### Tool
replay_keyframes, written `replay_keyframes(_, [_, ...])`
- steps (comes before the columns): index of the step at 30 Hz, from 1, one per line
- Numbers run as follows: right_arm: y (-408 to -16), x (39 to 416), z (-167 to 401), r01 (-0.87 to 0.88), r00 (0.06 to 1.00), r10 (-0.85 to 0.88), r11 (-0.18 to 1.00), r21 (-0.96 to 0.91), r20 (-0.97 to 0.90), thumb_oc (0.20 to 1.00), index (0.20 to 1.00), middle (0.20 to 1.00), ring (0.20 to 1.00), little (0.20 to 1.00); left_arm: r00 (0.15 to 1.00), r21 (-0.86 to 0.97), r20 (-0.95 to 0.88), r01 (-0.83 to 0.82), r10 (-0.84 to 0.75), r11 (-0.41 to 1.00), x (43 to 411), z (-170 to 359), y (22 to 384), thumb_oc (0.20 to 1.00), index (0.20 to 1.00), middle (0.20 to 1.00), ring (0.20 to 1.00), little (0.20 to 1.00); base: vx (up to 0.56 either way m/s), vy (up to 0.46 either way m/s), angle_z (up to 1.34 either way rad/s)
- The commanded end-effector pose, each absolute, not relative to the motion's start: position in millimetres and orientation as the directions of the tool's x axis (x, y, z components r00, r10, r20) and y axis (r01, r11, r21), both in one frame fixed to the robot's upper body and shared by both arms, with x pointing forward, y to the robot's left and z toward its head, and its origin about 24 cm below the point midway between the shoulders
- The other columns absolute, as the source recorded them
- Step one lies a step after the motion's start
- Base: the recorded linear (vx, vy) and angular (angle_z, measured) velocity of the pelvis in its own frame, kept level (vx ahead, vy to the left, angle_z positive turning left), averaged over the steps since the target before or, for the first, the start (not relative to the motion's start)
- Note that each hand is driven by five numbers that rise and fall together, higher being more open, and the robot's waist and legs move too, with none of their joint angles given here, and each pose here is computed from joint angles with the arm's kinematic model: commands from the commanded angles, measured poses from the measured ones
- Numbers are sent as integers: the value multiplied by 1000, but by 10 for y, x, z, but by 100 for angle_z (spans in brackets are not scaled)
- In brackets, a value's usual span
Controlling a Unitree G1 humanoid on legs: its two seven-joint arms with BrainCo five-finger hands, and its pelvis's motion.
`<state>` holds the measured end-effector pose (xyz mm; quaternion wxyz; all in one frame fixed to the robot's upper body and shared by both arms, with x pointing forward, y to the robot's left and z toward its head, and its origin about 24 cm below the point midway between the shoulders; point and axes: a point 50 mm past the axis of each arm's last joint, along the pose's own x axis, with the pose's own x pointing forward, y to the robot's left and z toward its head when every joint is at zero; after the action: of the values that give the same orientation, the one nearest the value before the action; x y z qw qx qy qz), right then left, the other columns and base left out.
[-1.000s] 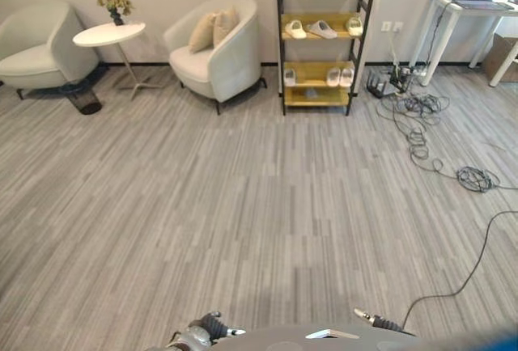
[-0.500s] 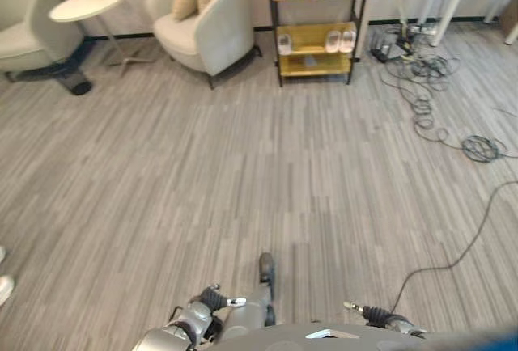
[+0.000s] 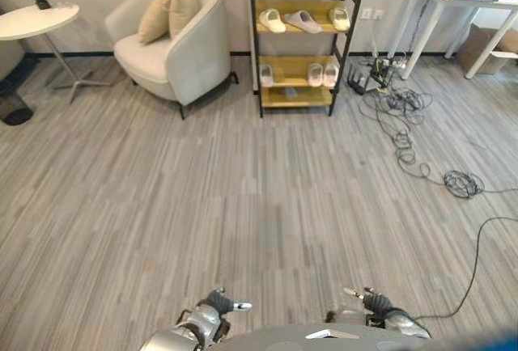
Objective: Arrange the slippers neatly on the shoe rack.
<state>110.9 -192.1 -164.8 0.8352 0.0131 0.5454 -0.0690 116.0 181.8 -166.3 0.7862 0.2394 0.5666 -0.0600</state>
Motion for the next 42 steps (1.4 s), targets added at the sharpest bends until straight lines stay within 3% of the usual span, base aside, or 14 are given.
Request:
replay_keyframes(1, [-1582,669,-1782,135,239,-12,991,21,-971,1000,1000,1000,1000,1000,302,309,-934,416,191,855,1027,-1701,1766,1000,1000,1000,1000,1000,357,-60,61])
replay_keyframes(7, [-1623,268,-1824,185,113,-14,983,7,-993,1000,1000,1000,1000,1000,278,281,-947,473,161,835,941,-1726,1702,1000,1000,1000,1000,1000,514,-185,47])
replay_keyframes(10, [-1707,153,-1824,235,68,-46,972,-29,-997,1000,1000,1000,1000,1000,229,291,-952,465,204,836,686,-1766,1735,1000,1000,1000,1000,1000,755,-621,62])
replay_keyframes(15, [-1822,301,-1808,279,114,-81,959,-47,-990,1000,1000,1000,1000,1000,279,328,-934,421,224,846,806,-1744,1747,1000,1000,1000,1000,1000,470,-418,-39])
replay_keyframes(17, [-1786,369,-1807,292,128,-75,956,-35,-989,1000,1000,1000,1000,1000,282,214,-947,199,153,956,874,-1744,1610,1000,1000,1000,1000,1000,645,-111,-30])
replay_keyframes(21, [-1716,381,-1811,276,116,-69,961,-35,-991,1000,1000,1000,1000,1000,282,112,-946,-177,160,978,946,-1727,1631,1000,1000,1000,1000,1000,496,19,-67])
replay_keyframes(24, [-1620,326,-1821,276,95,-49,961,-21,-994,1000,1000,1000,1000,1000,179,158,-958,-318,223,935,710,-1764,1752,1000,1000,1000,1000,1000,413,92,-36])
replay_keyframes(30, [-1540,126,-1832,309,36,-30,951,-17,-999,1000,1000,1000,1000,1000,25,286,-947,-388,320,876,329,-1774,1990,1000,1000,1000,1000,1000,327,184,23])
replay_keyframes(42, [-1559,143,-1832,331,50,-38,944,-20,-998,1000,1000,1000,1000,1000,63,343,-927,-247,369,906,442,-1744,2099,1000,1000,1000,1000,1000,194,130,46])
